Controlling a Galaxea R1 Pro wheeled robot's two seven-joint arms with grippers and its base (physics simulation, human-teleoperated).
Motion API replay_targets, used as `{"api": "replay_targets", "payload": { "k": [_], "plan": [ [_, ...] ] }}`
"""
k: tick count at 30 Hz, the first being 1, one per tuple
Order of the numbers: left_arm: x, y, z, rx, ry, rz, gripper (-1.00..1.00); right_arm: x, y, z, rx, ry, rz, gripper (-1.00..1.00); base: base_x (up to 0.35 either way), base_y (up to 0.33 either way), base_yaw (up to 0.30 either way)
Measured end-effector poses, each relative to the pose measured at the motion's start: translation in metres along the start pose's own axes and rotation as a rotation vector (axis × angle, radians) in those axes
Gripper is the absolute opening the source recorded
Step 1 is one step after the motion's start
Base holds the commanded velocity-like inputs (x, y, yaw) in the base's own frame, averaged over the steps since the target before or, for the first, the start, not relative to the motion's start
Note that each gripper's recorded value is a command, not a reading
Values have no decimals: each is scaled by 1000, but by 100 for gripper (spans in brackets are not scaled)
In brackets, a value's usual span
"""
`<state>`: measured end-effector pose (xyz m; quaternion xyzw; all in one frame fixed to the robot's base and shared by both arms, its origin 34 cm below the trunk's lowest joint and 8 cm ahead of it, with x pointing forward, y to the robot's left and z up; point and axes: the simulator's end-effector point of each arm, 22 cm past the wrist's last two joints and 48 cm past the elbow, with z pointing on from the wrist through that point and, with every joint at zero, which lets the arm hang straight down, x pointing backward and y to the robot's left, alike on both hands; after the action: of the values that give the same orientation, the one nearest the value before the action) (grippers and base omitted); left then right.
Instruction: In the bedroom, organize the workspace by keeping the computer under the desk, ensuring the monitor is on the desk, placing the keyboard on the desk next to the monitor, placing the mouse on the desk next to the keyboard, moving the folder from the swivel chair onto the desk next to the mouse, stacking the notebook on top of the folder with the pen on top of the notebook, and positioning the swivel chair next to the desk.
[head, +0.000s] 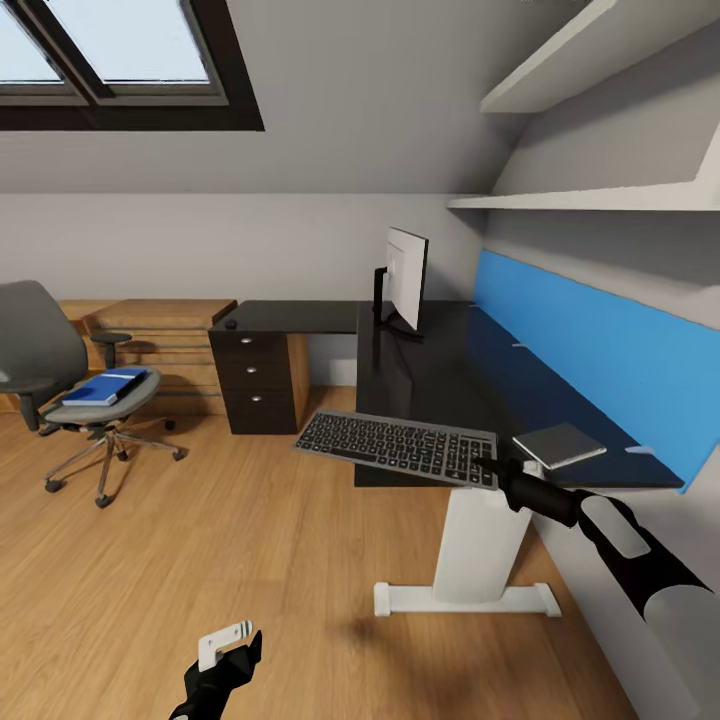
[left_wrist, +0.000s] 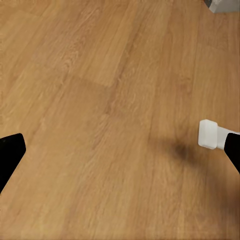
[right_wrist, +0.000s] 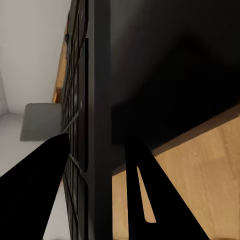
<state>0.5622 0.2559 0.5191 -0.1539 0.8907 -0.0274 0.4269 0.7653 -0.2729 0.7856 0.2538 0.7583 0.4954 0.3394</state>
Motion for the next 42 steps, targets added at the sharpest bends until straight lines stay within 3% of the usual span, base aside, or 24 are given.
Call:
{"api": "replay_targets", "payload": {
  "k": [12, 18, 26, 29, 35, 38, 42],
  "plan": [
    [-14, -4, -9, 1, 0, 1, 100, 9, 51, 8, -59, 39, -64, -100, 0, 0, 63],
    [-14, -4, -9, 4, 1, 2, 100, 39, 82, 22, -105, 104, -148, -100, 0, 32, 250],
    [-13, -5, -9, 5, 1, 2, 100, 48, 91, 25, -119, 120, -174, -100, 1, 261, 216],
    [-13, -5, -9, 5, 2, 2, 100, 52, 108, 28, -145, 121, -218, -100, 56, 300, 36],
    [2, 1, -11, -6, 34, 13, 100, 65, 127, 45, -158, 91, -320, -100, 144, 301, 7],
    [4, 2, -11, -8, 38, 15, 100, 76, 132, 66, -119, 41, -386, -100, 198, 293, 1],
    [5, 2, -11, -8, 39, 16, 100, 73, 138, 95, -16, -127, -471, -100, 233, 272, 0]
  ]
}}
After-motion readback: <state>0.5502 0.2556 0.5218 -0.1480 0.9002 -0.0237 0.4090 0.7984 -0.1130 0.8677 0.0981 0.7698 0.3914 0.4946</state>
